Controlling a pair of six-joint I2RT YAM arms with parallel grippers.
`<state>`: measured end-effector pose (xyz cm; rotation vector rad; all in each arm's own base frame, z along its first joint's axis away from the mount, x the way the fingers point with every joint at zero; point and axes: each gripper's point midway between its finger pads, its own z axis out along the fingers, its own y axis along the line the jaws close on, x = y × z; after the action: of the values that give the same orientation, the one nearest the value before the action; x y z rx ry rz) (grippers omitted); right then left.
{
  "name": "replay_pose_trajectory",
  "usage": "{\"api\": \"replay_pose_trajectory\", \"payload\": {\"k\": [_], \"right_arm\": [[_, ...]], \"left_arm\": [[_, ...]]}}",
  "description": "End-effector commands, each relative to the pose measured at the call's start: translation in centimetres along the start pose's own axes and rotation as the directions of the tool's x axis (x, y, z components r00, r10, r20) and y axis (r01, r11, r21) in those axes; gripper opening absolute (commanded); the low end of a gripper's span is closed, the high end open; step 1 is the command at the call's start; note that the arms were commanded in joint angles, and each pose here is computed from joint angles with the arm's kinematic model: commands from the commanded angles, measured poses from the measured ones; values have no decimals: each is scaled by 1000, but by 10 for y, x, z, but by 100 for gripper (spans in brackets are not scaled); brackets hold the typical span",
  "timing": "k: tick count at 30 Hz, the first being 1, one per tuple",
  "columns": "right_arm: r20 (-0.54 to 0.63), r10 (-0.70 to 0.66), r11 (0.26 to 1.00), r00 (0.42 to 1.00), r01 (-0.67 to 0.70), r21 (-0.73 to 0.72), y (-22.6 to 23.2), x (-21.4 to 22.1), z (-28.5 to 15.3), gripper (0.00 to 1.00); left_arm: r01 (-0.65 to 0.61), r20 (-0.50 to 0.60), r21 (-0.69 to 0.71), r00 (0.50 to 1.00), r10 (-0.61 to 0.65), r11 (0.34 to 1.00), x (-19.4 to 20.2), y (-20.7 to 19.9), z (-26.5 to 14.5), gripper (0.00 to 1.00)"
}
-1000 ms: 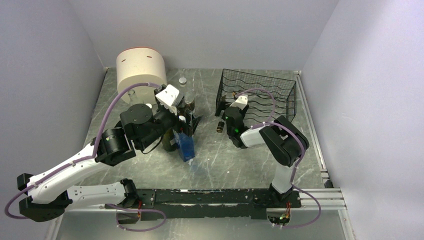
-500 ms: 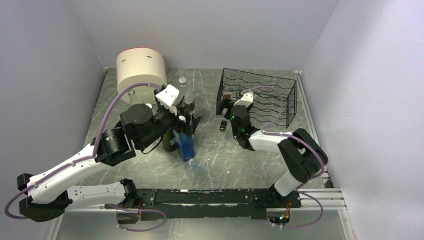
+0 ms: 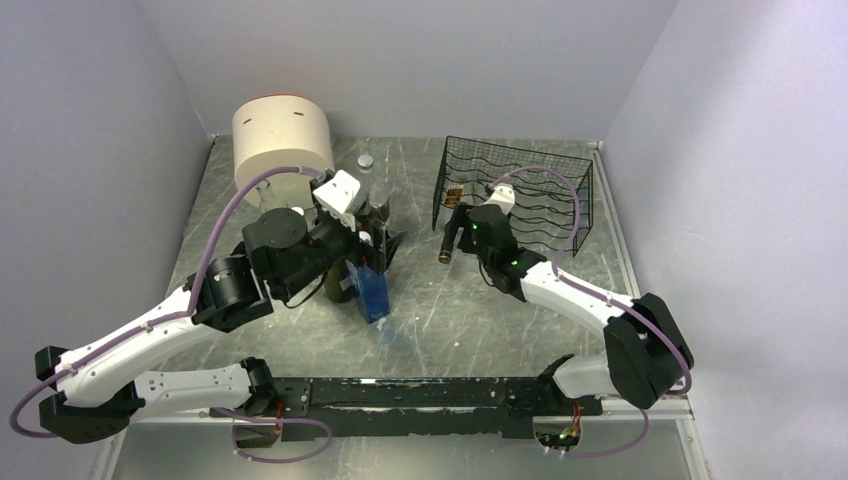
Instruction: Put the wine bottle on the wine rack
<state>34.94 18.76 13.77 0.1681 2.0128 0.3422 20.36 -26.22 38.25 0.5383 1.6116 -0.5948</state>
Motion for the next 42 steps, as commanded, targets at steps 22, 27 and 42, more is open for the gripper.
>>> {"api": "replay_pose_trajectory", "payload": {"k": [22,27,42], "right_arm": [[-256,-10,1000,967,8,-11,4,64,34,47],[-287,-14,1000,958,11,-12,3,73,37,42],[-287,-8,1000,958,7,-6,0,74,53,8]], "left_arm": [[-6,-16,1,1000,7,1000,5,-4,8,95],[-4,-16,0,1000,4,1000,5,-3,7,95],[1,-15,1,1000,-1,1000,5,-3,6,95]]}}
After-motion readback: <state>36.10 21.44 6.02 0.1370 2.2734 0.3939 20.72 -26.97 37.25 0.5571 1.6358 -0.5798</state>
